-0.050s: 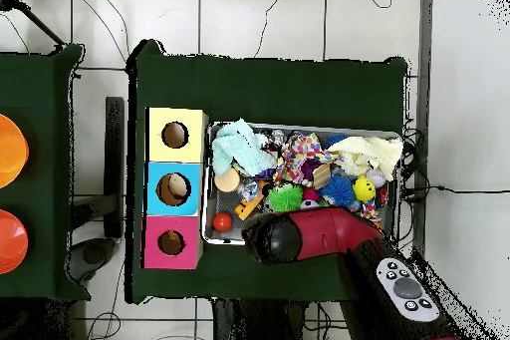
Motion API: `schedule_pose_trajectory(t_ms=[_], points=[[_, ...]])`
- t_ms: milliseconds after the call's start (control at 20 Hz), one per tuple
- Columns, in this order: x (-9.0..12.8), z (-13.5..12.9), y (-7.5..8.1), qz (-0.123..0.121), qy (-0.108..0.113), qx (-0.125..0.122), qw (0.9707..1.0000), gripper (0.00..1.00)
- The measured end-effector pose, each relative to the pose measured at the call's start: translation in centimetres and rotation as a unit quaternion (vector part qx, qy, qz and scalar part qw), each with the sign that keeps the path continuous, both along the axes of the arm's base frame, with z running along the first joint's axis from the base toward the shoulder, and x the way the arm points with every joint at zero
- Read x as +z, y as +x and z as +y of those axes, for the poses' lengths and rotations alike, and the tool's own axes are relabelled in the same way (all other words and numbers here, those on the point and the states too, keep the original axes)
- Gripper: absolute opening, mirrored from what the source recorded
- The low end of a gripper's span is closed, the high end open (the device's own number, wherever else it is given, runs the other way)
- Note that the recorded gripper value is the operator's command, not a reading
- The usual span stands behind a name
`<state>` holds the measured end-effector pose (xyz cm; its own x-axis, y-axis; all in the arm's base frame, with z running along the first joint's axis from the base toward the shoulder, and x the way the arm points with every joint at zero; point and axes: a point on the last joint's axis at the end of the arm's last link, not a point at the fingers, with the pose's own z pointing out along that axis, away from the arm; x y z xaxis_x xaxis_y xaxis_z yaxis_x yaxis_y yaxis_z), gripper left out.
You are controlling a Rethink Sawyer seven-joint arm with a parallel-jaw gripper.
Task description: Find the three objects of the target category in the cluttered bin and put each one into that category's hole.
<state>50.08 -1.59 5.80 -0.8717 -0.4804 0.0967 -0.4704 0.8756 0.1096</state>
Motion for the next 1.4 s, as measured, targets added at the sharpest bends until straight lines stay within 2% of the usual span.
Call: schedule_pose_trajectory(t_ms=[350, 700, 850, 900, 1150, 1400], points=[[2.1, -1.0, 1.0, -0.022, -0.012, -0.007, 0.9997, 1.0], [2.1, -0.3, 0.9, -0.021, -0.012, 0.001, 0.9997, 1.0], [1.7, -0.2, 0.3, -0.022, -0.012, 0.008, 0.9997, 1.0], [1.3, -0.2, -0.6, -0.027, -0.013, 0.018, 0.9994, 1.0], [0.6, -0.1, -2.5, -0.04, -0.011, 0.036, 0.9985, 1.0], [0.2, -0.3, -3.8, -0.033, -0.005, 0.033, 0.9989, 1.0]])
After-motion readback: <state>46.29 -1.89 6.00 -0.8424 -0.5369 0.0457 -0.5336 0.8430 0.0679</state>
